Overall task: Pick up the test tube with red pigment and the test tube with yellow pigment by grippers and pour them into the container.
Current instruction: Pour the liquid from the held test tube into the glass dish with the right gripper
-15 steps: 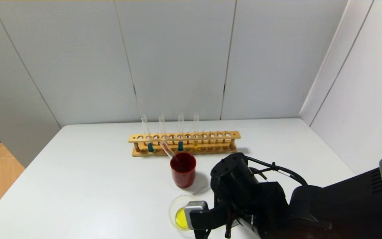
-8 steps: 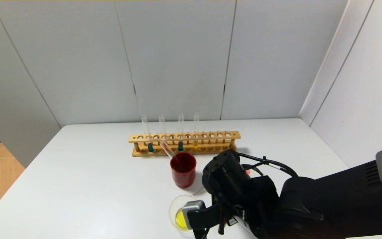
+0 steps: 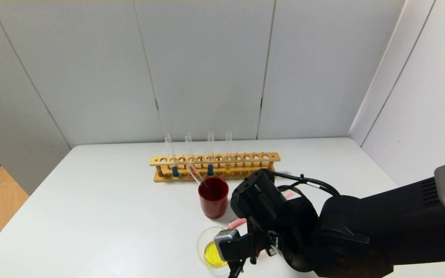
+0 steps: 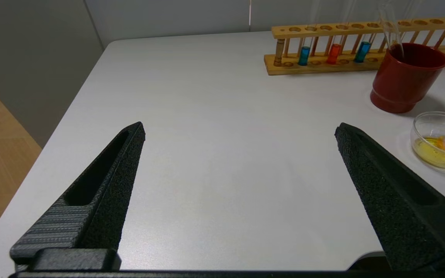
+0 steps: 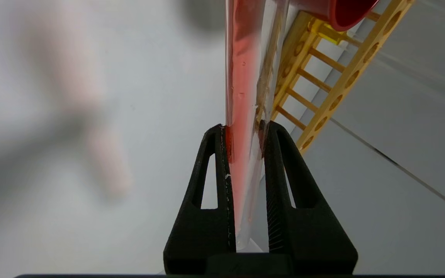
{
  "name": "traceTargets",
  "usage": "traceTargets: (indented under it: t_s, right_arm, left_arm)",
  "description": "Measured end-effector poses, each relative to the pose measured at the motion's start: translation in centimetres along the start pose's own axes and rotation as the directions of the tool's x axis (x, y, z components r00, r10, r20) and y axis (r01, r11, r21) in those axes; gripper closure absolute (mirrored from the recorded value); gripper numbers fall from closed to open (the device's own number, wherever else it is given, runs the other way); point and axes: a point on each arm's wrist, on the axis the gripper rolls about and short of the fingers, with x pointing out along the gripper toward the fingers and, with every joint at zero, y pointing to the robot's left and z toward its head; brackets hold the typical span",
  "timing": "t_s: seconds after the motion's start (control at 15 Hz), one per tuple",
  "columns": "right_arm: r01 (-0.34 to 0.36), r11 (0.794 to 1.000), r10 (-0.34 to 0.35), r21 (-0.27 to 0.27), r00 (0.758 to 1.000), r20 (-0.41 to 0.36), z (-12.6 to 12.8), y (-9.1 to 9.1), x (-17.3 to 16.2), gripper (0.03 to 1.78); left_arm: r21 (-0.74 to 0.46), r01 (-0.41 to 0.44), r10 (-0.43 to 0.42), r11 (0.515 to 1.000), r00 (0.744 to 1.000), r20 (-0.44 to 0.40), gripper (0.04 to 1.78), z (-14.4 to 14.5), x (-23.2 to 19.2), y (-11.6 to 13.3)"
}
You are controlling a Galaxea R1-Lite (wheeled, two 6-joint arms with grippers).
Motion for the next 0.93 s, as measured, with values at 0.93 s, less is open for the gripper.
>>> traceTargets:
  t_s: [0.93]
  right_arm:
    - [0.016,0.998,-0.018,-0.056,1.000,-0.025,1.1,-1.6,0.0,1.49]
  left_arm:
    - [0.000,0.000,0.000,1.000,1.000,0.000,0.08,0.0,0.0,0.0]
